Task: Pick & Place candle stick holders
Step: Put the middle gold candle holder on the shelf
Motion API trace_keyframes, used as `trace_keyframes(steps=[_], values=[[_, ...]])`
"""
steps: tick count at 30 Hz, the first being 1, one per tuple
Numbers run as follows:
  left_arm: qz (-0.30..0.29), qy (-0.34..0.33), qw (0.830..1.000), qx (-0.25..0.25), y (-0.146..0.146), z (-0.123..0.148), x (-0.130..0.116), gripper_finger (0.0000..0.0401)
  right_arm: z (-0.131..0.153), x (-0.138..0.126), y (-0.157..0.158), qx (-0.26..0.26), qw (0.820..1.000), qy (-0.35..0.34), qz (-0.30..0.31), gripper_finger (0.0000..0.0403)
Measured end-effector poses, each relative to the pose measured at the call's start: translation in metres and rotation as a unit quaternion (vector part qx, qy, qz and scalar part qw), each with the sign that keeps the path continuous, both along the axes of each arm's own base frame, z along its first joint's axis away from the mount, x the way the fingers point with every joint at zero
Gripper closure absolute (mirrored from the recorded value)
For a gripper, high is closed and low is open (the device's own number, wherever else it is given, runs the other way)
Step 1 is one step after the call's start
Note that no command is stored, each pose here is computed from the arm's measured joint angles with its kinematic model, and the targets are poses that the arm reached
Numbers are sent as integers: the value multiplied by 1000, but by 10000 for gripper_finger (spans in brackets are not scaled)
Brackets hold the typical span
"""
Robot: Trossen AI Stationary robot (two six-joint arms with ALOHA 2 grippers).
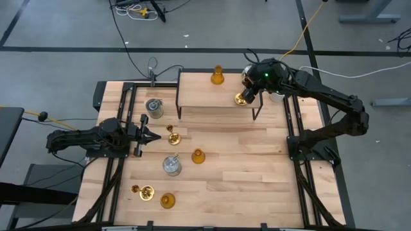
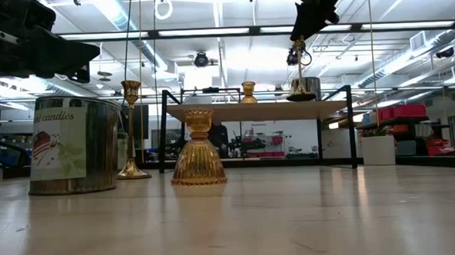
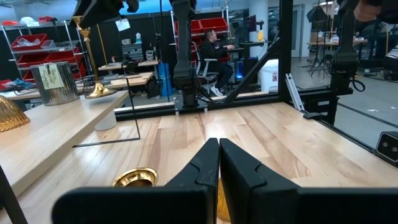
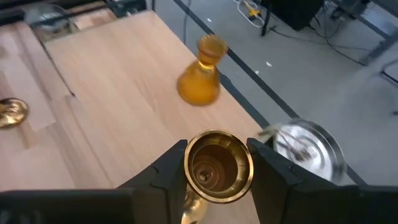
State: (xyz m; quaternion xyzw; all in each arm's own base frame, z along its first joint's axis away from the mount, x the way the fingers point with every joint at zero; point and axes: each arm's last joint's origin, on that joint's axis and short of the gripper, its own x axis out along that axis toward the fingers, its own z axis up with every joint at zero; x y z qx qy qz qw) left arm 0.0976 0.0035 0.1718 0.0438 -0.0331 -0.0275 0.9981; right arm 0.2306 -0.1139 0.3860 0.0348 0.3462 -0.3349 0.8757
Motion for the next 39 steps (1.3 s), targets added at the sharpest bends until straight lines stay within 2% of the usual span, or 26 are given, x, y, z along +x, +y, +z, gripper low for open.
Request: trace_keyframes(steps=[19,39], values=[[0,0,1000,0,0,0,0,383,1,-11,-2,22,998,-8,-58,261],[0,0,1000,0,0,0,0,383,-2,-16,-2,13,995,17,-95,261]])
